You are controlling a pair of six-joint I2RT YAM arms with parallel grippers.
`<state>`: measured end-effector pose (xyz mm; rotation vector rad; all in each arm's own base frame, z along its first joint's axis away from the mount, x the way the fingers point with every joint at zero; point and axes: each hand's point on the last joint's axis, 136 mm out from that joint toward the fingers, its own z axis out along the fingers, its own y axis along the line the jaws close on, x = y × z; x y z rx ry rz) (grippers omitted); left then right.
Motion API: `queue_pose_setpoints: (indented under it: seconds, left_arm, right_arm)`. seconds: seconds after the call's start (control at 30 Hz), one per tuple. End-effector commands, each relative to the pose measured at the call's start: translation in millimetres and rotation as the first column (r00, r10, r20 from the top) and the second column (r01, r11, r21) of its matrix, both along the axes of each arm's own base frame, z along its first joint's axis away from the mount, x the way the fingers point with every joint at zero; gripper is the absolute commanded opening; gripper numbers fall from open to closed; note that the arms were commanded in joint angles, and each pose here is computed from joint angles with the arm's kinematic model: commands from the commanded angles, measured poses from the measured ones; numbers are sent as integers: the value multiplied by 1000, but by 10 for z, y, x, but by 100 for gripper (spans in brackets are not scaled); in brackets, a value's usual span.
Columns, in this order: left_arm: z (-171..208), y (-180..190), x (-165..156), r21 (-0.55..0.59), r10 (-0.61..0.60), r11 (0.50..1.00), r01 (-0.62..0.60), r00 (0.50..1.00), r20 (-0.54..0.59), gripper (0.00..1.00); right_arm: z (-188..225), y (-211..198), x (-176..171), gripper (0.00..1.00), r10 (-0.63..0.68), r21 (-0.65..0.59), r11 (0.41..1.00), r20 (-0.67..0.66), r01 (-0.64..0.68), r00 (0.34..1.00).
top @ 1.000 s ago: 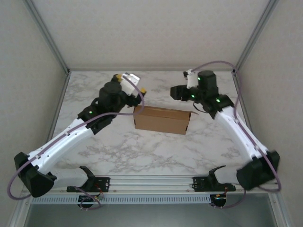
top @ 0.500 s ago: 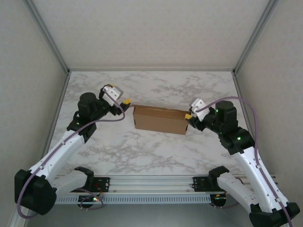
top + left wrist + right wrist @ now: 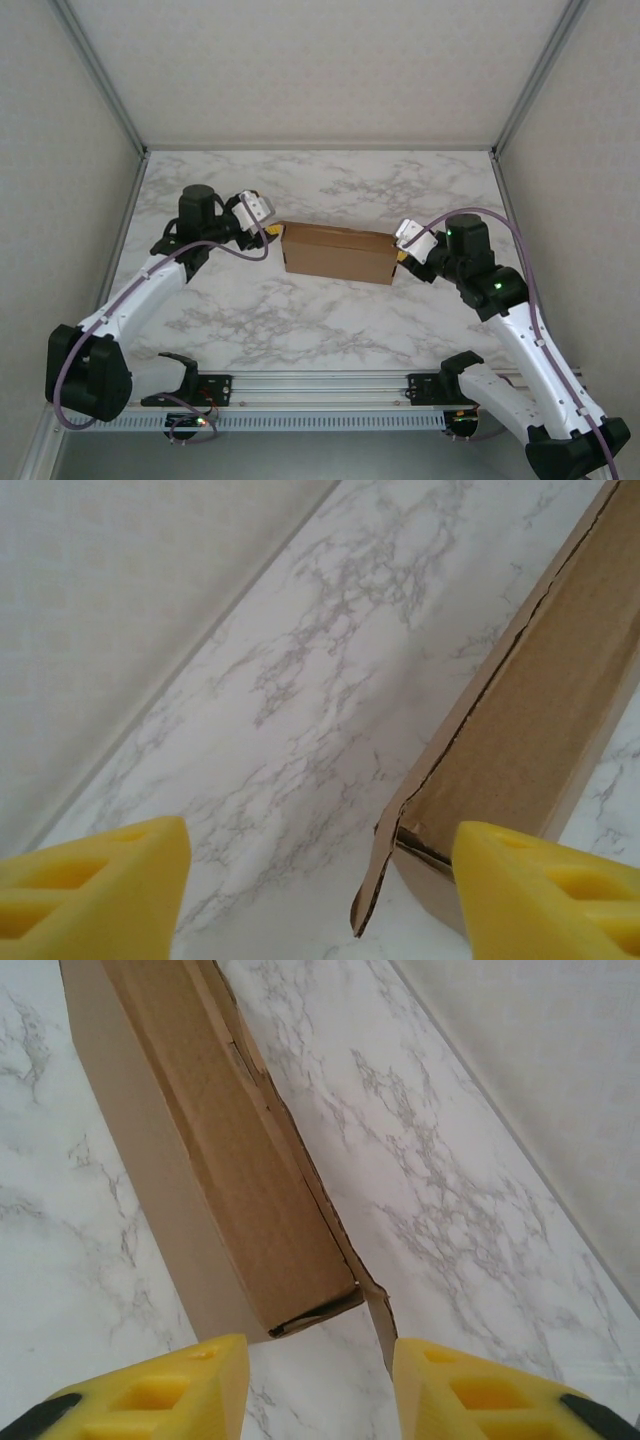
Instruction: Fold the paper box
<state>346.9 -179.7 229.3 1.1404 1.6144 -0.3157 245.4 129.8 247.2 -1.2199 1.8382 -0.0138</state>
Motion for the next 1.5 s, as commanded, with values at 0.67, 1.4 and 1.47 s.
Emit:
queue_pose_setpoints:
  seconds: [0.67,1.4,1.47]
  left_arm:
    - [-271,-217,139,57,-83,994,90,990,-114,32]
    - [-264,-278,99,69,-112,990,120,987,-113,0]
    - [-259,-271,97,73,-109,990,117,988,-108,0]
  right_arm:
    - [95,-171,270,32,-121,-53,991,13,121,993]
    - [-355,-184,314,34,-66,-125,991,-88,55,994]
    - [-394,-189,309,32,-67,-126,991,-93,55,993]
